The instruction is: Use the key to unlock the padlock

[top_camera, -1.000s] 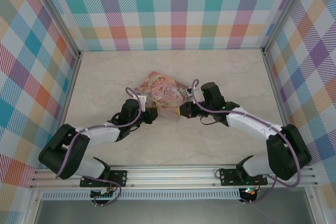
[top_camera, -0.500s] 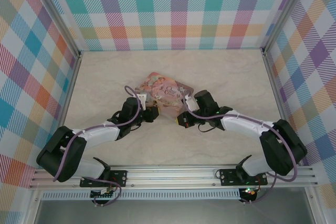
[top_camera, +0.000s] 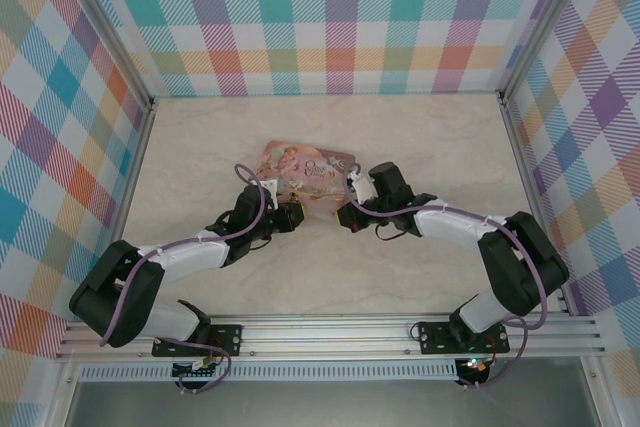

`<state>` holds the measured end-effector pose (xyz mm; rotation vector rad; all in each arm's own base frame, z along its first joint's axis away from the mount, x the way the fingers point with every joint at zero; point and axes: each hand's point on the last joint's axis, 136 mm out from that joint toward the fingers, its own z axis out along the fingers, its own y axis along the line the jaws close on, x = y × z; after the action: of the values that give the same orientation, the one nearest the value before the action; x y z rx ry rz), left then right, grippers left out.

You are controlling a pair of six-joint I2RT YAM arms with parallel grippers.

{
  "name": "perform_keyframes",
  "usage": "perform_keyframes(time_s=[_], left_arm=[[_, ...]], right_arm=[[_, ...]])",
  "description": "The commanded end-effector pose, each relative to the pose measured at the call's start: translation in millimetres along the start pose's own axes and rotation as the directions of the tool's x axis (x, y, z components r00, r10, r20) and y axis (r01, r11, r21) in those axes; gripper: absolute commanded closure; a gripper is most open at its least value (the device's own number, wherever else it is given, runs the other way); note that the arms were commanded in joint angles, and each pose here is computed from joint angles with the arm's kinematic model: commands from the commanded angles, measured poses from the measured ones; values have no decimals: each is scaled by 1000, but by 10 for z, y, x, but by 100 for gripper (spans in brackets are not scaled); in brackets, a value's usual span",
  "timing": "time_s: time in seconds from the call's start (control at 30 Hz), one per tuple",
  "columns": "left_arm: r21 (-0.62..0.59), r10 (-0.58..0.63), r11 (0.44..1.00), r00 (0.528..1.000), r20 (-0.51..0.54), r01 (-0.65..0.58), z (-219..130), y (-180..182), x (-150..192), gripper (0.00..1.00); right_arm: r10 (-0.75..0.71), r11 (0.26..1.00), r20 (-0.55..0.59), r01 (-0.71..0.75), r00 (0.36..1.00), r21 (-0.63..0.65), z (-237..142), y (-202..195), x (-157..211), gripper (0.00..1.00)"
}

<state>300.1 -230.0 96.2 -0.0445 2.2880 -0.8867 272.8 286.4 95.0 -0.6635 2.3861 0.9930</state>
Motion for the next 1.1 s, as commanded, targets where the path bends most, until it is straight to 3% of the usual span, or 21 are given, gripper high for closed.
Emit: perform_keyframes(time_s=[0.0,0.13,0.37,1.07], left_arm=[[75,-52,996,996,67,47,-63,-288,-235,87],[82,-95,993,992,83,88,-76,-315,-277,88],[90,-171,983,980,104,162,-124,-340,-338,89],[103,-274,959,958,83,265,-127,-356,-323,90]], right_arm=[[-96,992,77,102,992,-70,-69,169,-228,97],[-114,983,71,123,991,-134,-149,352,-83,97],[-140,984,38,143,989,-106,17,485,159,97],[-217,976,125,215,968,31,377,489,-195,98]])
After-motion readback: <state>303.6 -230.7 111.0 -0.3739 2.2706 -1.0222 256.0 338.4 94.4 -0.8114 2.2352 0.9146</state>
